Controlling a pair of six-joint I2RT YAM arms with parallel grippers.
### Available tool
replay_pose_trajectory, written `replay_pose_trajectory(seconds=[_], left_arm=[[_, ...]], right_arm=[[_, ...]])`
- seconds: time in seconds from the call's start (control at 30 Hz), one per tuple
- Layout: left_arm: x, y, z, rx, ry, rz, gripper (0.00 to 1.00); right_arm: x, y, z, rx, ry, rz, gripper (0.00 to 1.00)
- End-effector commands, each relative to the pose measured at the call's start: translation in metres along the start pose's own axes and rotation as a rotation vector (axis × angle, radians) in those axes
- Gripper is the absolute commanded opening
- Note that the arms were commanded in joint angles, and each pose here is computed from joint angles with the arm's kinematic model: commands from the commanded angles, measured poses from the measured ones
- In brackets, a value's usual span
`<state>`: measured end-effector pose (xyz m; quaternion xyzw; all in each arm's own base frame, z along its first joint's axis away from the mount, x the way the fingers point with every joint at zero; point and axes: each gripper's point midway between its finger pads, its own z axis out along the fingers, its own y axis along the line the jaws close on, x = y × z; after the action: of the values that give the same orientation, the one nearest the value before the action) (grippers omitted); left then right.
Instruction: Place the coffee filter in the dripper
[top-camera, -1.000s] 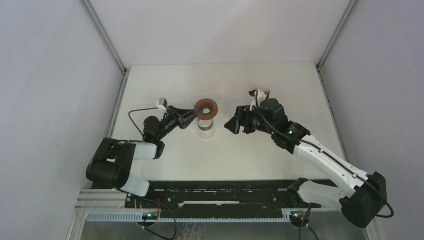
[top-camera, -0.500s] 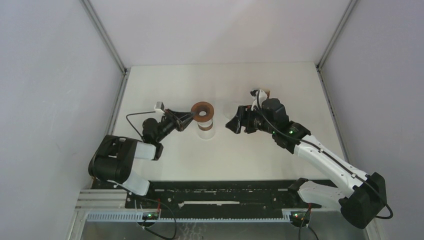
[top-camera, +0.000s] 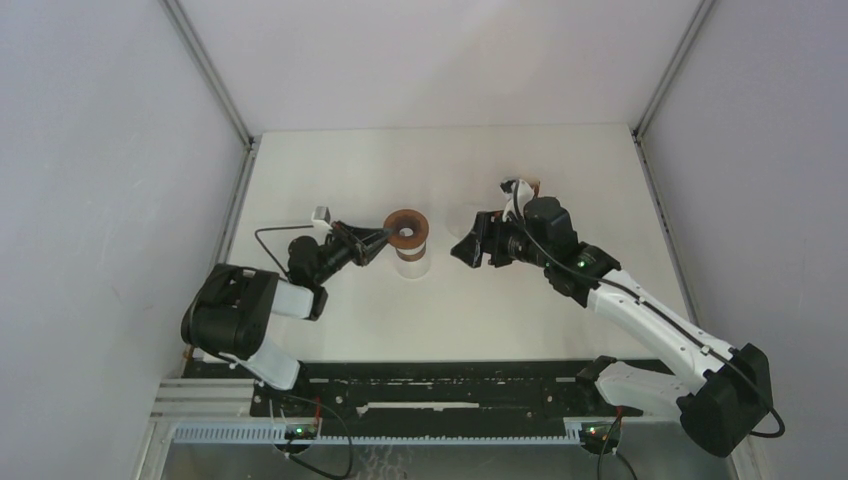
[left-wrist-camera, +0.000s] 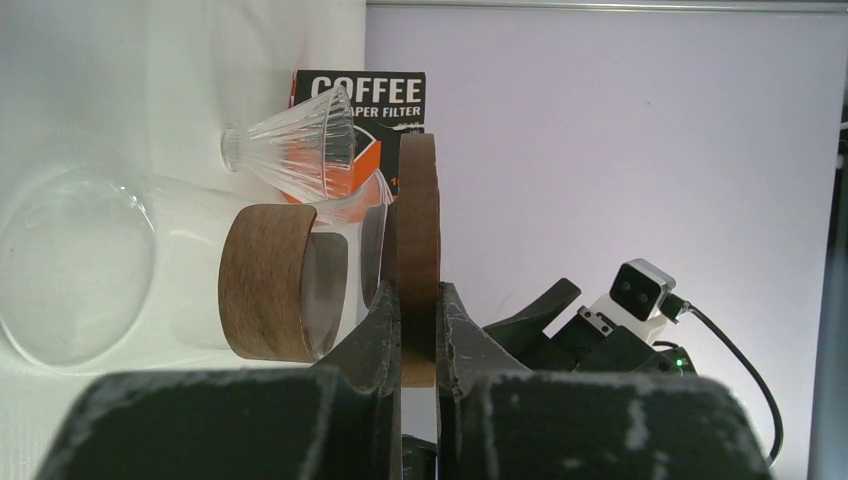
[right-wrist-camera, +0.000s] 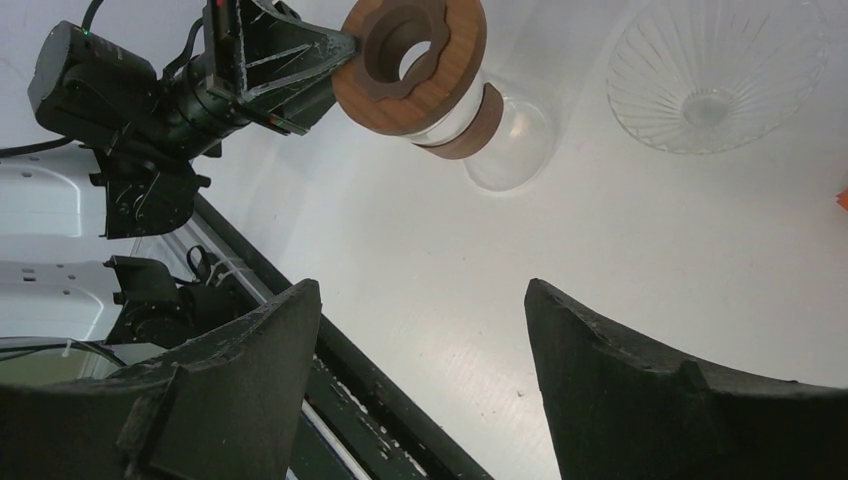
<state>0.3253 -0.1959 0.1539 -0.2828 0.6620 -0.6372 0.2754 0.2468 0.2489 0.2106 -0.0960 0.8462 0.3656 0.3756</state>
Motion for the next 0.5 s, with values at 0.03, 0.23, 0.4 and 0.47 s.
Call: replay_pose_trajectory(seconds=[0.03, 0.23, 0.4, 0.47], left_arm=[[0.003, -0.004, -0.001, 0.029, 0.019, 0.048, 0.09], [0.008, 0.0, 0.002, 0.019, 0.034, 0.042, 0.14], [0.015, 0.0, 0.005, 0.018, 0.057, 0.037, 0.15], [0.016, 0.001, 0.005, 0.014, 0.054, 0.033, 0.16]], right_arm=[[-0.01, 0.005, 0.003, -0.032, -0.039, -0.021, 0.83], [-0.009, 0.004, 0.003, -0.031, -0.037, -0.018, 0.83], [-0.008, 0.004, 0.002, -0.032, -0.039, -0.019, 0.83], [-0.007, 0.004, 0.002, -0.032, -0.037, -0.02, 0.83]])
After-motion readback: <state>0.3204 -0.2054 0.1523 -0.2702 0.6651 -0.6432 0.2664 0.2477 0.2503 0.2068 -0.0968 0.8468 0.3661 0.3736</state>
